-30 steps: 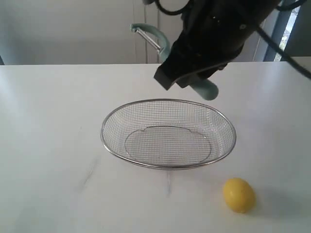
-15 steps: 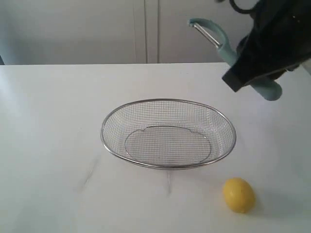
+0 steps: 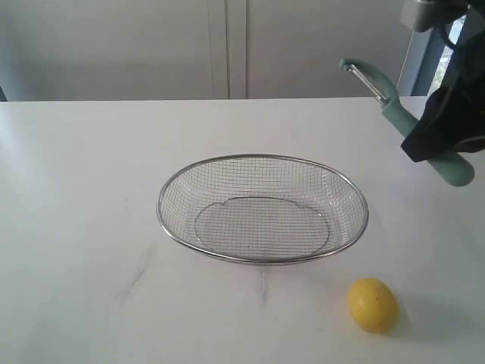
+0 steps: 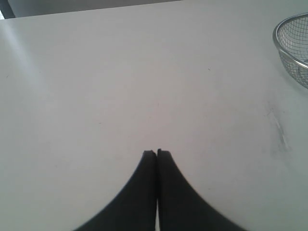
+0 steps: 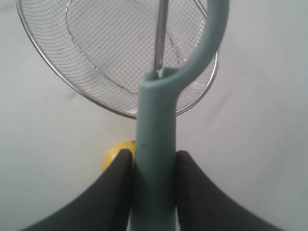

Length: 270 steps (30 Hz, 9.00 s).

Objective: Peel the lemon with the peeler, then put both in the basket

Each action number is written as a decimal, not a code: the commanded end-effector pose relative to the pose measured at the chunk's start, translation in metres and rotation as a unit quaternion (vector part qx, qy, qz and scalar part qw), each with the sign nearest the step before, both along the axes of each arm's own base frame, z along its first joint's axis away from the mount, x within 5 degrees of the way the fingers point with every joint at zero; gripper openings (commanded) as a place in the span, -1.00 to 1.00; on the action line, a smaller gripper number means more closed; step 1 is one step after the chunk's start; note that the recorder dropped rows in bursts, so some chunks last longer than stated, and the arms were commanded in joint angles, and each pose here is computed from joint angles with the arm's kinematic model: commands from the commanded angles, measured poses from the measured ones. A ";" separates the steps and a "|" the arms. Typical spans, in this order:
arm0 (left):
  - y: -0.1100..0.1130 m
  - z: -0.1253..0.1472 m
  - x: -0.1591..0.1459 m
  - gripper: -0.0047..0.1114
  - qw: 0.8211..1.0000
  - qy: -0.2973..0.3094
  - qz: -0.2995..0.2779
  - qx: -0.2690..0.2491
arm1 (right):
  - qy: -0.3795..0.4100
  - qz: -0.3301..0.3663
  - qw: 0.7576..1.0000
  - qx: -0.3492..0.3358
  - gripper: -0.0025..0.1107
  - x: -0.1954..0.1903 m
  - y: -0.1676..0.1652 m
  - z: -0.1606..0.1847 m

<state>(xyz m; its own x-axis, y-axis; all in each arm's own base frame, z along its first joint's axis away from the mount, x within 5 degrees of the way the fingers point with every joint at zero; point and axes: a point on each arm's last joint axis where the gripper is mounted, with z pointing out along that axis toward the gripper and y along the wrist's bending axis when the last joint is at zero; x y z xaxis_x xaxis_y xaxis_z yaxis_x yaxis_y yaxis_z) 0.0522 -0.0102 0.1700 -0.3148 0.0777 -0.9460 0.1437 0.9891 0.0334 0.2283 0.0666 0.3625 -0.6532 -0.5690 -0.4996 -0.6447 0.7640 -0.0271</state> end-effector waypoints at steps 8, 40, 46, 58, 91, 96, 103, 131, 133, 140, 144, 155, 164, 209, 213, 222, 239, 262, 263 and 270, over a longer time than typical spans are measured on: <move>0.000 -0.001 0.000 -0.92 1.000 0.000 0.001 -0.005 | 0.064 0.035 0.996 0.056 -0.96 0.009 0.002 -0.021; 0.000 -0.001 0.000 -0.92 1.000 0.000 0.000 -0.005 | 0.061 0.027 0.996 0.058 -0.96 0.009 0.002 -0.023; 0.000 -0.001 0.000 -0.92 1.000 0.000 0.000 -0.005 | 0.061 0.027 0.996 0.058 -0.96 0.009 0.002 -0.023; 0.002 0.007 0.002 -0.92 0.999 -0.044 0.011 -0.007 | 0.061 0.027 0.996 0.058 -0.96 0.009 0.002 -0.023; 0.012 0.048 0.003 -0.92 0.949 -0.256 0.074 -0.169 | 0.059 0.026 0.996 0.058 -0.96 0.010 0.002 -0.023; 0.015 0.060 0.000 -0.92 0.922 -0.321 0.078 -0.204 | 0.059 0.026 0.996 0.058 -0.96 0.010 0.002 -0.023; 0.015 0.076 -0.008 -0.92 0.878 -0.404 0.054 -0.252 | 0.059 0.026 0.996 0.058 -0.96 0.010 0.002 -0.023; 0.008 0.161 0.074 -0.92 0.988 -0.129 0.080 -0.008 | 0.058 0.026 0.996 0.058 -0.96 0.010 0.002 -0.023; 0.008 0.159 0.081 -0.92 0.991 -0.102 0.087 0.017 | 0.058 0.026 0.996 0.058 -0.96 0.010 0.002 -0.023; 0.016 0.152 0.101 -0.92 0.957 0.145 0.132 0.215 | 0.058 0.026 0.996 0.058 -0.96 0.010 0.002 -0.023; -0.003 0.144 0.110 -0.92 0.930 0.283 0.022 0.232 | 0.058 0.026 0.996 0.058 -0.96 0.010 0.002 -0.023; -0.066 0.121 0.129 -0.92 0.908 0.306 -0.255 0.133 | 0.058 0.026 0.996 0.058 -0.96 0.010 0.002 -0.023; -0.114 0.101 0.129 -0.92 0.869 0.317 -0.348 0.152 | 0.058 0.026 0.996 0.058 -0.96 0.010 0.002 -0.023; -0.370 0.087 0.110 -0.87 0.648 0.119 -0.655 0.369 | 0.058 0.026 0.996 0.058 -0.96 0.010 0.002 -0.023; -0.373 0.078 0.111 -0.63 0.616 0.097 -0.675 0.395 | 0.058 0.026 0.996 0.058 -0.96 0.010 0.002 -0.023; -0.374 0.071 0.111 -0.10 0.437 -0.043 -0.745 0.502 | 0.058 0.026 0.996 0.058 -0.96 0.010 0.002 -0.023; -0.384 0.048 0.119 0.34 0.274 -0.174 -0.753 0.573 | 0.069 0.030 0.996 0.055 -0.96 0.008 0.001 -0.023; -0.396 0.038 0.126 0.34 0.269 -0.227 -0.727 0.589 | 0.079 -0.058 0.993 0.071 -0.96 0.009 -0.002 -0.012; -0.397 0.037 0.127 0.34 0.273 -0.231 -0.724 0.590 | 0.072 -0.068 0.993 0.061 -0.96 0.009 -0.005 -0.009; -0.406 0.027 0.132 0.34 0.291 -0.251 -0.706 0.595 | 0.060 -0.108 0.992 0.034 -0.96 0.009 -0.012 -0.003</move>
<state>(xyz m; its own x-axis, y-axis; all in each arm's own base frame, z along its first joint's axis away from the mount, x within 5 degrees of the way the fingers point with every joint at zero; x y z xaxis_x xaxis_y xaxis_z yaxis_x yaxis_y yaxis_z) 0.1838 -0.4124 0.2017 0.9800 0.1684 0.1060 0.0746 -0.8046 0.5891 0.2386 0.0572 0.3552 -0.8098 -0.3920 -0.4366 -0.4796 0.8709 0.1076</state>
